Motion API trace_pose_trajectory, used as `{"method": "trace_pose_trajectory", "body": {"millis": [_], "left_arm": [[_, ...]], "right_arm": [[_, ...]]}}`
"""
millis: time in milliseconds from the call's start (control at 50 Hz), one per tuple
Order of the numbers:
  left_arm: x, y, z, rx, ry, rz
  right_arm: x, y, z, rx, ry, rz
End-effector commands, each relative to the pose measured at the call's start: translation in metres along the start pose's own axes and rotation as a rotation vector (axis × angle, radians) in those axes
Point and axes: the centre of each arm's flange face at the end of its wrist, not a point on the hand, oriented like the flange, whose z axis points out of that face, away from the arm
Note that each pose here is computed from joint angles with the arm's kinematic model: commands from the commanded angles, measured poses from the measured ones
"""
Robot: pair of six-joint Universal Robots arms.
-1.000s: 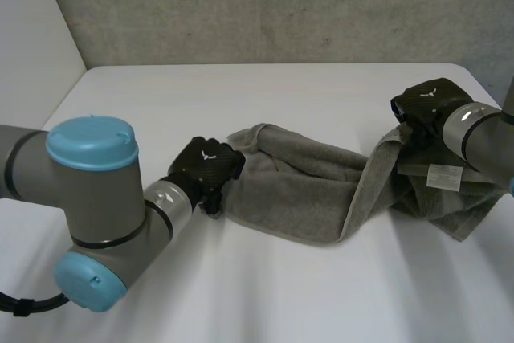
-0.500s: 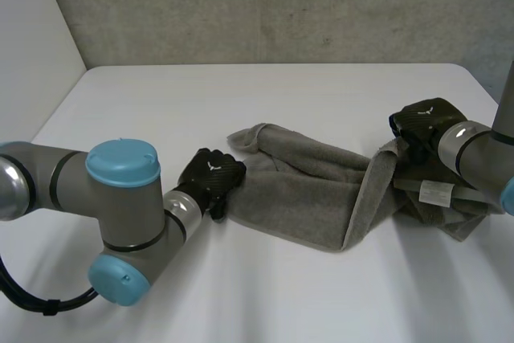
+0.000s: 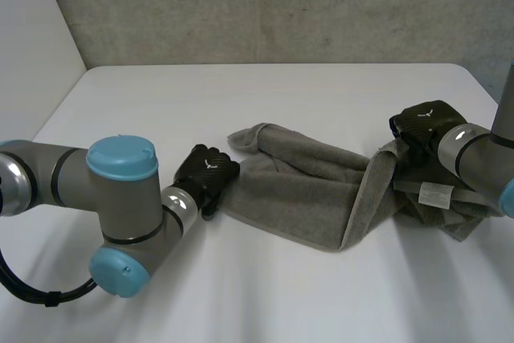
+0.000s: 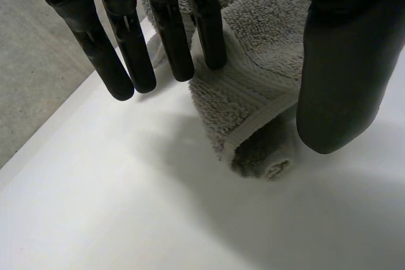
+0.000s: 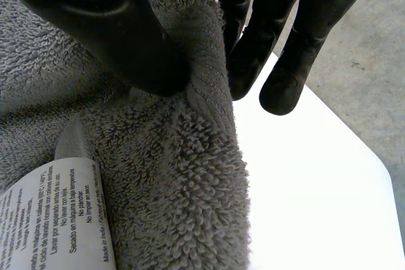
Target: Fold the towel.
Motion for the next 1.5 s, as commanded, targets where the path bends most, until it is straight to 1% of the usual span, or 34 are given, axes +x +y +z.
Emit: {"method": "trace_pose_trajectory", "body": {"millis": [20,400,460,600,680,720,740,760,800,860,880,900,920,940,960,1020,1060,1080,1120,1160,1200,1240,1260,1300,1320,1340,1360,1380,1400,1420,1440,1460,1480,1500], "left_arm": [[-0.002,0.001,0.004,0.005,-0.005,-0.005],[0.001,0.006,0.018,0.008,-0.001,-0.004],[-0.005,-0.004,0.018,0.039,-0.019,-0.001],[-0.038,-0.061,0.004,0.201,-0.114,0.0],[-0.053,-0.085,-0.008,0.273,-0.172,-0.005],[-0.074,-0.101,-0.02,0.32,-0.25,-0.027],[-0.074,-0.102,-0.02,0.32,-0.25,-0.027],[-0.084,-0.108,-0.027,0.336,-0.284,-0.046],[-0.094,-0.116,-0.035,0.358,-0.317,-0.067],[-0.117,-0.143,-0.062,0.438,-0.387,-0.108],[-0.13,-0.153,-0.075,0.476,-0.42,-0.126],[-0.13,-0.153,-0.075,0.476,-0.421,-0.126],[-0.146,-0.16,-0.087,0.508,-0.461,-0.146],[-0.146,-0.16,-0.087,0.509,-0.461,-0.146],[-0.16,-0.165,-0.097,0.531,-0.494,-0.161],[-0.164,-0.16,-0.102,0.495,-0.495,-0.169],[-0.161,-0.156,-0.102,0.455,-0.475,-0.172],[-0.157,-0.149,-0.1,0.407,-0.451,-0.177],[-0.153,-0.141,-0.098,0.363,-0.426,-0.183],[-0.147,-0.131,-0.092,0.315,-0.391,-0.188],[-0.135,-0.105,-0.067,0.222,-0.324,-0.177],[-0.131,-0.096,-0.056,0.195,-0.308,-0.158],[-0.131,-0.096,-0.056,0.194,-0.308,-0.158],[-0.137,-0.087,-0.037,0.173,-0.321,-0.09],[-0.137,-0.087,-0.037,0.173,-0.321,-0.09],[-0.144,-0.092,-0.027,0.196,-0.341,-0.055],[-0.15,-0.097,-0.017,0.225,-0.362,-0.029],[-0.15,-0.097,-0.017,0.226,-0.362,-0.028],[-0.16,-0.108,-0.011,0.277,-0.394,-0.014],[-0.16,-0.109,-0.011,0.278,-0.395,-0.014],[-0.173,-0.125,-0.008,0.346,-0.44,-0.009],[-0.186,-0.146,-0.011,0.437,-0.487,-0.014],[-0.186,-0.147,-0.011,0.438,-0.488,-0.014],[-0.197,-0.167,-0.017,0.533,-0.527,-0.034]], "right_arm": [[-0.002,0.002,0.0,-0.005,-0.007,0.0],[-0.002,0.006,0.005,-0.012,-0.003,-0.004],[0.0,0.006,0.005,-0.01,0.003,0.001],[0.007,-0.002,0.002,0.014,0.024,0.003],[0.021,-0.029,-0.02,0.097,0.07,-0.007],[0.026,-0.043,-0.032,0.142,0.093,-0.014],[0.032,-0.056,-0.045,0.185,0.117,-0.021],[0.032,-0.056,-0.046,0.185,0.117,-0.021],[0.044,-0.084,-0.076,0.285,0.177,-0.037],[0.051,-0.099,-0.094,0.341,0.213,-0.045],[0.057,-0.115,-0.113,0.397,0.249,-0.056],[0.062,-0.126,-0.129,0.428,0.274,-0.072],[0.062,-0.126,-0.129,0.428,0.275,-0.072],[0.065,-0.129,-0.137,0.411,0.276,-0.084],[0.067,-0.127,-0.14,0.365,0.265,-0.104],[0.07,-0.118,-0.137,0.289,0.244,-0.126],[0.069,-0.091,-0.118,0.115,0.172,-0.166],[0.069,-0.091,-0.118,0.114,0.172,-0.167],[0.061,-0.074,-0.099,0.024,0.109,-0.218],[0.057,-0.07,-0.092,0.01,0.093,-0.236],[0.052,-0.068,-0.086,0.009,0.078,-0.247],[0.048,-0.069,-0.079,0.024,0.068,-0.255],[0.047,-0.067,-0.068,0.038,0.071,-0.268],[0.046,-0.07,-0.055,0.077,0.088,-0.281],[0.048,-0.073,-0.042,0.125,0.119,-0.289],[0.05,-0.082,-0.029,0.198,0.162,-0.3],[0.05,-0.082,-0.029,0.198,0.163,-0.3],[0.054,-0.095,-0.018,0.291,0.219,-0.311],[0.054,-0.096,-0.018,0.291,0.219,-0.311],[0.057,-0.112,-0.011,0.399,0.281,-0.32],[0.057,-0.13,-0.007,0.517,0.343,-0.332],[0.057,-0.13,-0.007,0.518,0.344,-0.332],[0.057,-0.147,-0.006,0.639,0.403,-0.345],[0.056,-0.16,-0.007,0.748,0.445,-0.354]]}}
